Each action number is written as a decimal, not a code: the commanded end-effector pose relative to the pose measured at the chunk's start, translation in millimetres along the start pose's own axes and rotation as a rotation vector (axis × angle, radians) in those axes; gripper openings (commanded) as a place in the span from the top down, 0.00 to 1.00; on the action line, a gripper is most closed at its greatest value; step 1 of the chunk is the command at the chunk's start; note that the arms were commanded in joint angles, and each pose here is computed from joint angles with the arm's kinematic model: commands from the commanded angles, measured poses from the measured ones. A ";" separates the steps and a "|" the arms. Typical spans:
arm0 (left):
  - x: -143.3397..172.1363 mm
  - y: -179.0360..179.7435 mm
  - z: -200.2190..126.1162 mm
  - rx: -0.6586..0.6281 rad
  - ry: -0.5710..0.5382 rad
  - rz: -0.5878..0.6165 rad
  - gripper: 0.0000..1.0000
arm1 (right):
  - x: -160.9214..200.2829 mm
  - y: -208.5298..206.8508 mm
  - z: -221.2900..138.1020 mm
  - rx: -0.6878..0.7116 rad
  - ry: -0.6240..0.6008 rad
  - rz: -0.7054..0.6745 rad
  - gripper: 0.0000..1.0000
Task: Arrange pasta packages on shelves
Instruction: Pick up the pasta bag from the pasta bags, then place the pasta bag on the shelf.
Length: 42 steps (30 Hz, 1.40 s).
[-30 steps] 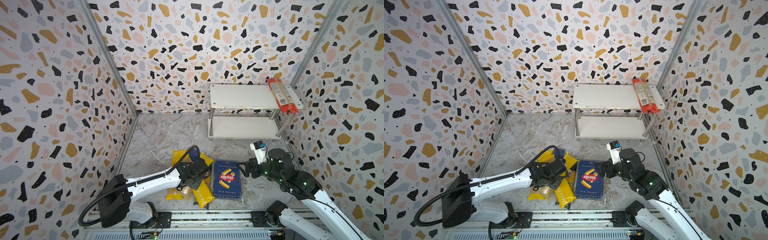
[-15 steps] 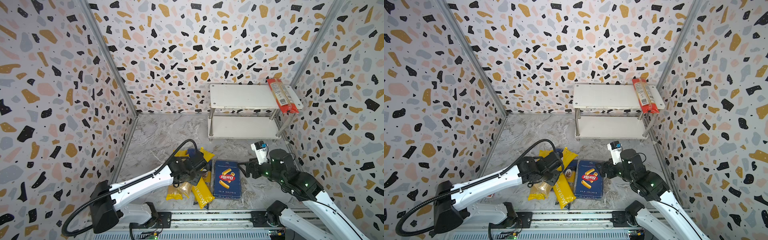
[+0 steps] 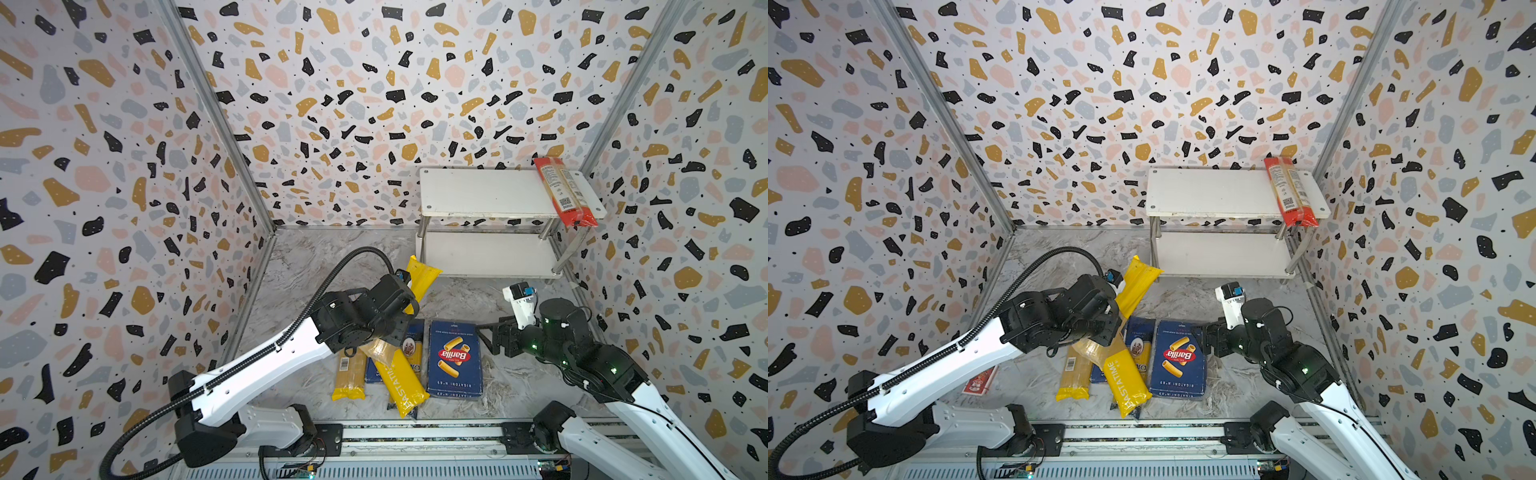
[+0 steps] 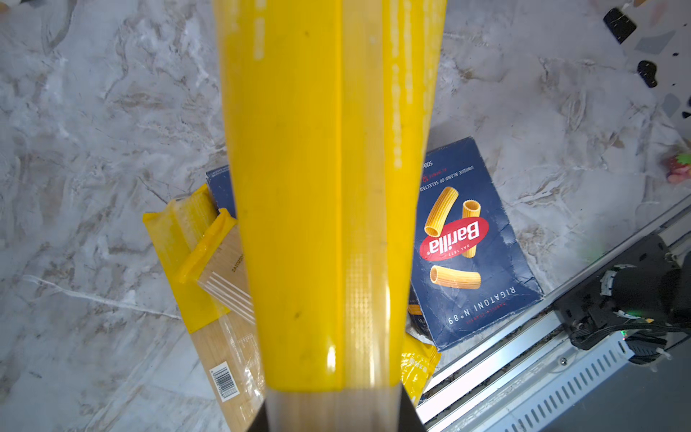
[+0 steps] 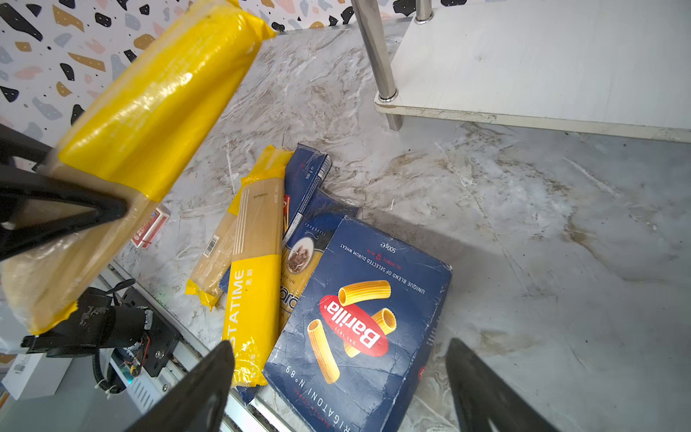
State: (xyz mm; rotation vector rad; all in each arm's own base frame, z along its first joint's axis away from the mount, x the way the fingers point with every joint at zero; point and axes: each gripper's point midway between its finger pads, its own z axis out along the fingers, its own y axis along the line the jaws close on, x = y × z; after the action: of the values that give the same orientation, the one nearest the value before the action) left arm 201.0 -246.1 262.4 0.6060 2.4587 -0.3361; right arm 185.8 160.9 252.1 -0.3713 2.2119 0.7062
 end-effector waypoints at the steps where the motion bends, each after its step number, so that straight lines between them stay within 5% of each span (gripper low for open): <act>1: -37.0 -7.1 -28.9 0.037 -0.141 0.005 1.00 | -11.7 5.4 -11.7 -0.013 -0.042 0.005 0.12; 14: -101.0 -20.4 -76.5 0.049 -0.270 0.040 1.00 | -18.4 9.1 -14.2 -0.025 -0.060 0.008 0.12; 27: -208.8 -58.7 -102.9 0.081 -0.488 0.064 1.00 | -17.7 9.3 -17.8 -0.028 -0.069 -0.003 0.12; 42: -281.7 -23.5 -121.5 -0.004 -0.793 -0.084 1.00 | -12.8 6.9 -15.1 -0.038 -0.099 -0.008 0.12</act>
State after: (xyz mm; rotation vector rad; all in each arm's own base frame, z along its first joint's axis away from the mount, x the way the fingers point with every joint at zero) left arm 324.5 -333.8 431.5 0.4778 2.0248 -0.3687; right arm 179.7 158.0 269.6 -0.3659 2.1333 0.7426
